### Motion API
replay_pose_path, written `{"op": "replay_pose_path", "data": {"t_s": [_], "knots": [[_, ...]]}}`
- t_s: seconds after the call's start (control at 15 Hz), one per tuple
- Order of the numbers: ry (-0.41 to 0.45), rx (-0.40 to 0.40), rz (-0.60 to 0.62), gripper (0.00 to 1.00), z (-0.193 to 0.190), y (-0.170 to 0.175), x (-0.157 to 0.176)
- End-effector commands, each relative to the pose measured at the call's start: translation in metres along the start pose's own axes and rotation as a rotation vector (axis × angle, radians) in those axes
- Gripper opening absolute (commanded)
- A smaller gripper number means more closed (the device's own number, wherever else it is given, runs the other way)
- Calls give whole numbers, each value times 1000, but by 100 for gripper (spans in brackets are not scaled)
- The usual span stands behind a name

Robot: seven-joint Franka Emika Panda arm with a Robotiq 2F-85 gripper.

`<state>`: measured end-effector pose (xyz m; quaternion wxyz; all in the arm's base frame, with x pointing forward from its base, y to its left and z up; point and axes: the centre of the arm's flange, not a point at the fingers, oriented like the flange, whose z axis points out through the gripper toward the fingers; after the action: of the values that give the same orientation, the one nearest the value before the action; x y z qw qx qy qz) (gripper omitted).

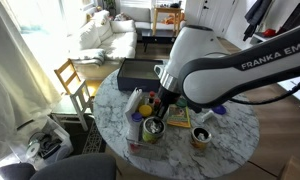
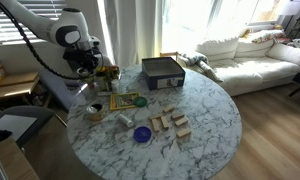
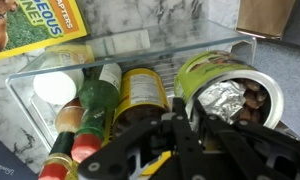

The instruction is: Remove the white bottle from the fridge box, then put the far right container and the left container in it

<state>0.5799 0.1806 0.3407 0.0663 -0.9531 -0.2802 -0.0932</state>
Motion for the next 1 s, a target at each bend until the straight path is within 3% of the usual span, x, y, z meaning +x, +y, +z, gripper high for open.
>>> {"op": "replay_pose_path", "data": {"t_s": [0.0, 0.4, 0.93], "knots": [[-11, -12, -35, 3, 16, -8, -6], [-25, -57, -68, 3, 32, -13, -8], [-44, -61, -89, 3, 57, -20, -9]]}}
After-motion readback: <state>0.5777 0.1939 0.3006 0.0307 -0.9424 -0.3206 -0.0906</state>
